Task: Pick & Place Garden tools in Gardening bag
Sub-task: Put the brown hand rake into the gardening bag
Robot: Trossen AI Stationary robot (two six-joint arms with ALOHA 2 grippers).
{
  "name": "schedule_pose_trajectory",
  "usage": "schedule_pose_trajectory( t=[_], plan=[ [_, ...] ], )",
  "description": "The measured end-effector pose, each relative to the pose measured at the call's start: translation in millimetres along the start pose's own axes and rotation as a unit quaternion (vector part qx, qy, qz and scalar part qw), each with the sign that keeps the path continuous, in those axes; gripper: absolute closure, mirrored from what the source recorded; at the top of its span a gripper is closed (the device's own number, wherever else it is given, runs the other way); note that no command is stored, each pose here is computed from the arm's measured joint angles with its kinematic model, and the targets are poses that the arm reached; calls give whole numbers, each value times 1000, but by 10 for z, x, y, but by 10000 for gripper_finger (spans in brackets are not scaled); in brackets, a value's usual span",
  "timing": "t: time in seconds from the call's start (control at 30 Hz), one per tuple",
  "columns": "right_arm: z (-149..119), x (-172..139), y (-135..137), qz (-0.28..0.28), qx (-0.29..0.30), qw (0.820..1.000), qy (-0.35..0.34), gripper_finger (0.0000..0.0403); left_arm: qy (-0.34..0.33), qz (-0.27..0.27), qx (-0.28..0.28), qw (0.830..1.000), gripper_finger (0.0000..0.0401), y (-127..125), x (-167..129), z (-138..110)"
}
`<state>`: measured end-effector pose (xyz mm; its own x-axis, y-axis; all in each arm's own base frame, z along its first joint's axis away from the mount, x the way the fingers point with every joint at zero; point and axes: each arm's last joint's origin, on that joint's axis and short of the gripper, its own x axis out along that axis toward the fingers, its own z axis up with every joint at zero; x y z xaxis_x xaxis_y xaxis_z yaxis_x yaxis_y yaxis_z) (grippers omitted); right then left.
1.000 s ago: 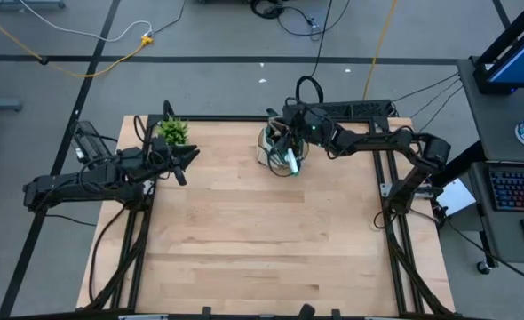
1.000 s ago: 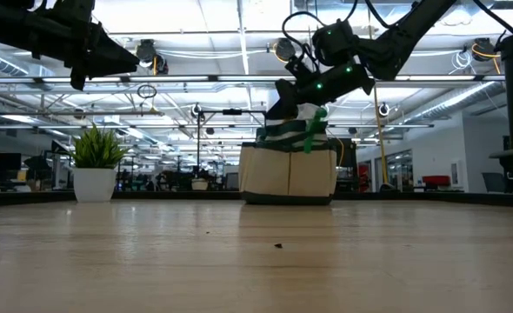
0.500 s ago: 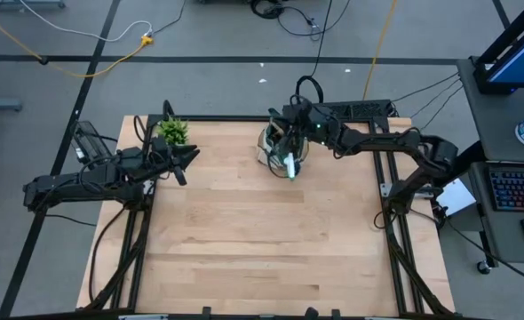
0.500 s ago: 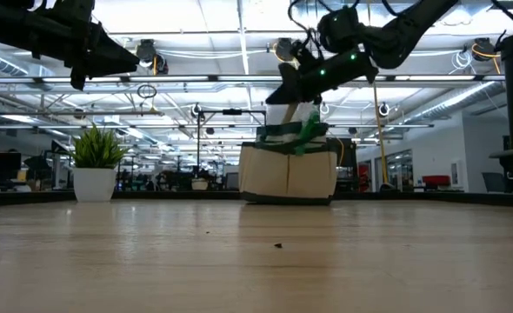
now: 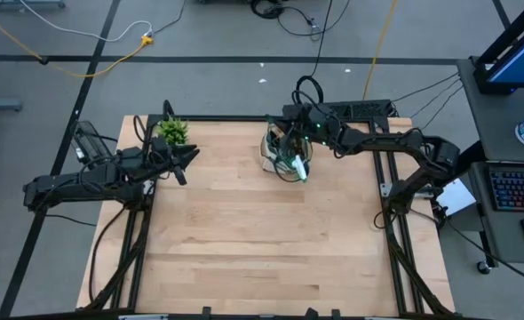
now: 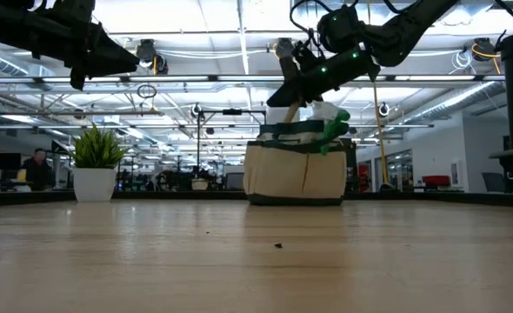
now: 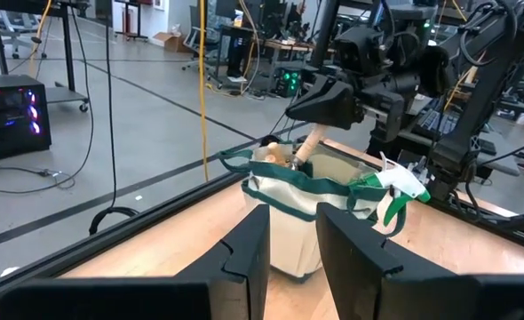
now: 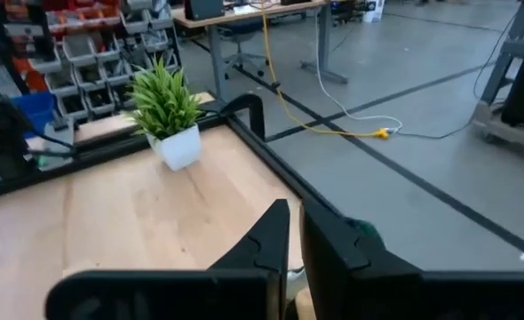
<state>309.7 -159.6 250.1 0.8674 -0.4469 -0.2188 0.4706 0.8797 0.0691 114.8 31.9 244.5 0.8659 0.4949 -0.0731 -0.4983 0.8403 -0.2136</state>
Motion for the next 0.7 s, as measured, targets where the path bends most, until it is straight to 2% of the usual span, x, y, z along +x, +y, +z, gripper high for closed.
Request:
schedule_pose_trajectory(
  t=[0.13, 0.33, 0.7],
  plan=[
    [17, -6, 0, 0, 20, 1000, -10, 388, 0, 0, -1, 1000, 302, 0, 0, 0],
    [-44, -5, -6, -5, 61, 998, 21, 388, 0, 0, 0, 1000, 302, 0, -1, 1],
    [-132, -17, -24, -38, 74, 994, 67, 388, 0, 0, 1, 1000, 302, 0, 0, 0]
  ],
)
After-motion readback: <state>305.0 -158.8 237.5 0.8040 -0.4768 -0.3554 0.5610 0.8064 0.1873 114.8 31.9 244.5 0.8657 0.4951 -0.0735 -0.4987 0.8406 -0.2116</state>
